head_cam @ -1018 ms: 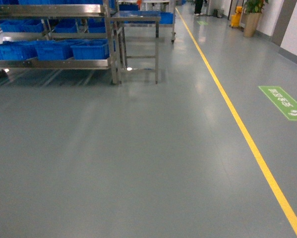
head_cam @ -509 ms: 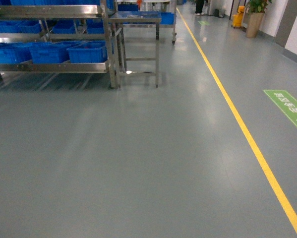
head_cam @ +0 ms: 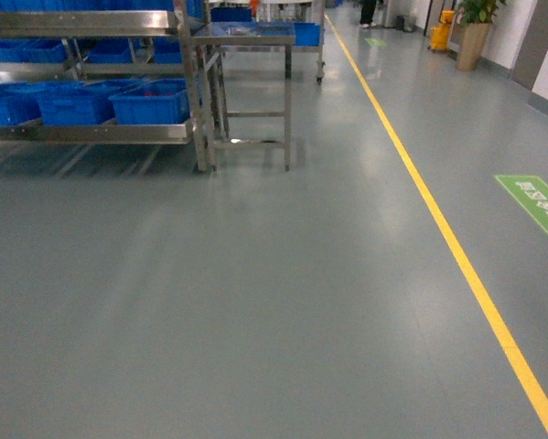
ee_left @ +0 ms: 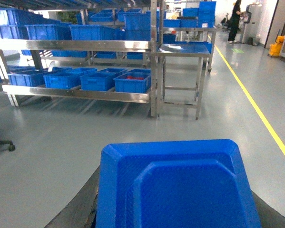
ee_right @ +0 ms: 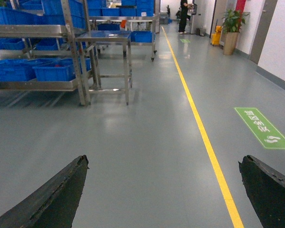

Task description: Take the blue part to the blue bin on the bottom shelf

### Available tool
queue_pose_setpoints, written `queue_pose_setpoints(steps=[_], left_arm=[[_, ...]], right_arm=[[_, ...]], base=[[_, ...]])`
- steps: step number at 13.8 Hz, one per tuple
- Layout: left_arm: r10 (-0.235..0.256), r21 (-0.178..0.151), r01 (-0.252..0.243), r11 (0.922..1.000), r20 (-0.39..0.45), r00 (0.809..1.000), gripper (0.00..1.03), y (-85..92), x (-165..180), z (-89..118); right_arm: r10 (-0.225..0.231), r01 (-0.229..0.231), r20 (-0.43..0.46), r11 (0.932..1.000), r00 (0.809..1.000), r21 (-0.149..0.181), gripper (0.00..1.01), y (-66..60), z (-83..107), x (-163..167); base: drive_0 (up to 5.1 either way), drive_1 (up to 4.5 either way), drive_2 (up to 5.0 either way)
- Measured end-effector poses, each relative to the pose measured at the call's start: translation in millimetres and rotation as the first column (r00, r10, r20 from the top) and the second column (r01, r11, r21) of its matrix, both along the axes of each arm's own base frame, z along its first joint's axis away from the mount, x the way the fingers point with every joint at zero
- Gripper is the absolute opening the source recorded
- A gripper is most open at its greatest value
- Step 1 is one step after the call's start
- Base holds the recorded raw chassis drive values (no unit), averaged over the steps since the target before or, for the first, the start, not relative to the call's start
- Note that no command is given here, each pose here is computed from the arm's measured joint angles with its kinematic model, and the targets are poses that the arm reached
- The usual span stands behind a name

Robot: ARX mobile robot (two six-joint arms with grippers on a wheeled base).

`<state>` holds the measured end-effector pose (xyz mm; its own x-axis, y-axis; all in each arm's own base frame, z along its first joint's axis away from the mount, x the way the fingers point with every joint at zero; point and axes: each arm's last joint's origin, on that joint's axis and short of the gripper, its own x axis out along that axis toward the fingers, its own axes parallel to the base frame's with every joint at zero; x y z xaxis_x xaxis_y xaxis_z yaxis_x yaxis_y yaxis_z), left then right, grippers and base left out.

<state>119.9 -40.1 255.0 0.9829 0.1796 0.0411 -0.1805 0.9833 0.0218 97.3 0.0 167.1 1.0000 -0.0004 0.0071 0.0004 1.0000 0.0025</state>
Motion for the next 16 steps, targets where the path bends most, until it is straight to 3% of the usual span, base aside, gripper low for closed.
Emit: queue_pose_setpoints(steps=[16], left_arm=[[-0.002,-0.003,0.002,1.0000,0.007,1.000,0.44,0.0,-0.3,0.6]], right_arm=[[0.000,0.000,-0.005,1.0000,1.000,0.000,0.98,0.0,-0.4,0.0]], base=[[0.0,4.31,-4.3]])
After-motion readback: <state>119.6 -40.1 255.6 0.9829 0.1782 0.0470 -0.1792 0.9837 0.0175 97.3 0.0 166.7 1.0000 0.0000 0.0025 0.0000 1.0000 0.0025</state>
